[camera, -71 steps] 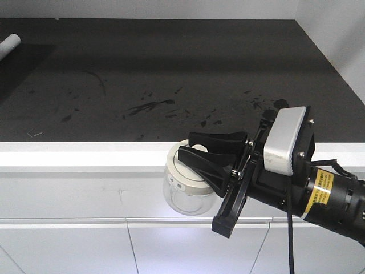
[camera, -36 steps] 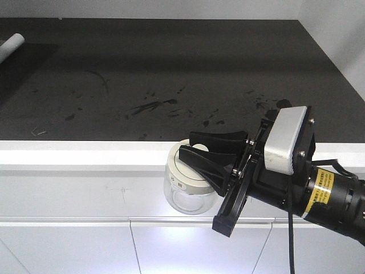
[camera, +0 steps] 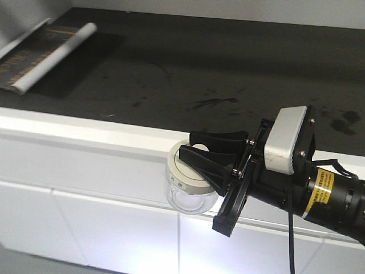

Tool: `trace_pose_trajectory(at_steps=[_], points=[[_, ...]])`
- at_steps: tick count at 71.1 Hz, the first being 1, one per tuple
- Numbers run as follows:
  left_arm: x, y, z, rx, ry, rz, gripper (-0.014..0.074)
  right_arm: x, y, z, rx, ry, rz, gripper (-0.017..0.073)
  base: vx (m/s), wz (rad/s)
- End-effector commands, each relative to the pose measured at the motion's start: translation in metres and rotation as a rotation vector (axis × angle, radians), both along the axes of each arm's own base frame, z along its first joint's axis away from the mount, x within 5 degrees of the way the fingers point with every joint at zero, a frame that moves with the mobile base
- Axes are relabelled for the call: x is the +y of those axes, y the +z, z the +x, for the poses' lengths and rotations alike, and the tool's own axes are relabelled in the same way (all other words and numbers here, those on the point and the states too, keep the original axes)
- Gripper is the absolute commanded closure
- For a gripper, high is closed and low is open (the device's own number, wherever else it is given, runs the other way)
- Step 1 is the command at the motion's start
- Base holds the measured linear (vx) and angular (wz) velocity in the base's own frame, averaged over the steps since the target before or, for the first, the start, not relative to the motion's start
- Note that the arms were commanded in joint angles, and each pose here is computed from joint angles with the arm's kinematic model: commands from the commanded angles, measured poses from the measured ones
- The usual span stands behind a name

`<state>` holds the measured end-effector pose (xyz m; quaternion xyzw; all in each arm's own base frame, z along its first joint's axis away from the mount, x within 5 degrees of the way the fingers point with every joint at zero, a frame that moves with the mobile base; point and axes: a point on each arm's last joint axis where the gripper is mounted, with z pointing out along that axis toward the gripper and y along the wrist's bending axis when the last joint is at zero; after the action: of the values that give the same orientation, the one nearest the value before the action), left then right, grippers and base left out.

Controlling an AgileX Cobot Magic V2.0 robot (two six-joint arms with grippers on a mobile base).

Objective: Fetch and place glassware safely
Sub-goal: 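Hold the jar in the right gripper while the base turns away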

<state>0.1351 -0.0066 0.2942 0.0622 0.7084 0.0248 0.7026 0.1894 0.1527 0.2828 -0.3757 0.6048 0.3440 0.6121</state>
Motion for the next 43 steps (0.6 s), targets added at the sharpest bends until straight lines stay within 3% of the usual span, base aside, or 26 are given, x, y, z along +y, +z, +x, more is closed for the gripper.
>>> trace_pose_trajectory(at_steps=[1, 43], points=[[-0.0012, 0.0155, -0.0001, -0.097, -0.01, -0.017, 0.0601, 0.0009, 0.0215, -0.003, -0.062, 0.032, 0.111, 0.0563, -0.05, 0.53], [-0.0012, 0.0155, -0.0001, -0.097, -0.01, -0.017, 0.0601, 0.0009, 0.0215, -0.003, -0.062, 0.032, 0.111, 0.0563, -0.08, 0.63]])
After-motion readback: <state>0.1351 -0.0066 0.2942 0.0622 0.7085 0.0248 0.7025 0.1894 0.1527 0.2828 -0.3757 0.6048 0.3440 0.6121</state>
